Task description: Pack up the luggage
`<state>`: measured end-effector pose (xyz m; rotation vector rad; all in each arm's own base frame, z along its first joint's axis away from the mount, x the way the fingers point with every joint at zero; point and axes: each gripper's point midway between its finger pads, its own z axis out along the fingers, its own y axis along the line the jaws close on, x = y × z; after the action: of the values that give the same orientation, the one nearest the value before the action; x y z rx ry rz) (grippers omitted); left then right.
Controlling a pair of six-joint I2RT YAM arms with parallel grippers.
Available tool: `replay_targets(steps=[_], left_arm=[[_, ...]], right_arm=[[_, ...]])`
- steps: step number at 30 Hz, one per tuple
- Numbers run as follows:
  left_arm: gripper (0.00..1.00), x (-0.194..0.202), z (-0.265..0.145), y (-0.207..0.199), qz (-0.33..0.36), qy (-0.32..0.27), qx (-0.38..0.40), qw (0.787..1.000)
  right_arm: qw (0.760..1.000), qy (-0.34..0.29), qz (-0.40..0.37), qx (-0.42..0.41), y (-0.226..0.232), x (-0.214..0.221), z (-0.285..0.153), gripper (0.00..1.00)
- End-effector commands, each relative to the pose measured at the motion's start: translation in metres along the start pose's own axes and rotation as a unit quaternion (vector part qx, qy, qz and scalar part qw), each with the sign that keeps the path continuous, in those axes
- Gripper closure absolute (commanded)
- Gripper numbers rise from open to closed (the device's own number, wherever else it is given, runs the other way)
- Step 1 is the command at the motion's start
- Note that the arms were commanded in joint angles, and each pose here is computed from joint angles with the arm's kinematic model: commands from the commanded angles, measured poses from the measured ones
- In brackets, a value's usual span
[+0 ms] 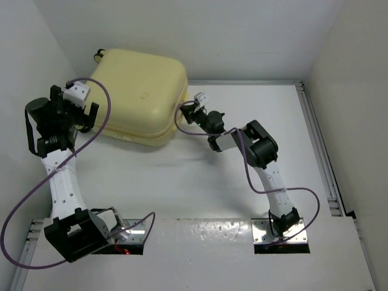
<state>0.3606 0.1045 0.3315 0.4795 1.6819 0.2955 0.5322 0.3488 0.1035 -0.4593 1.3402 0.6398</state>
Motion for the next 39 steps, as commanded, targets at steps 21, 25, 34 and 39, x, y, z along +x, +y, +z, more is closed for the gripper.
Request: replay_targets(steps=[21, 25, 34, 39], left_arm=[[0.28, 0.008, -0.04, -0.233, 0.113, 0.0, 0.439, 0.891], [0.3, 0.01, -0.015, -0.264, 0.08, 0.042, 0.426, 0.9], [0.39, 0.026, 0.026, -0.328, 0.073, 0.119, 0.354, 0.925], [0.41, 0.055, 0.053, -0.322, 0.068, 0.158, 0.272, 0.947]], right_arm=[[0.998, -0.017, 0.033, -0.041, 0.045, -0.063, -0.008, 1.0], [0.997, -0.012, 0.039, -0.057, 0.061, -0.058, -0.018, 1.0], [0.998, -0.016, 0.041, -0.055, 0.057, -0.057, -0.021, 1.0], [0.998, -0.019, 0.04, -0.046, 0.044, -0.057, -0.021, 1.0]])
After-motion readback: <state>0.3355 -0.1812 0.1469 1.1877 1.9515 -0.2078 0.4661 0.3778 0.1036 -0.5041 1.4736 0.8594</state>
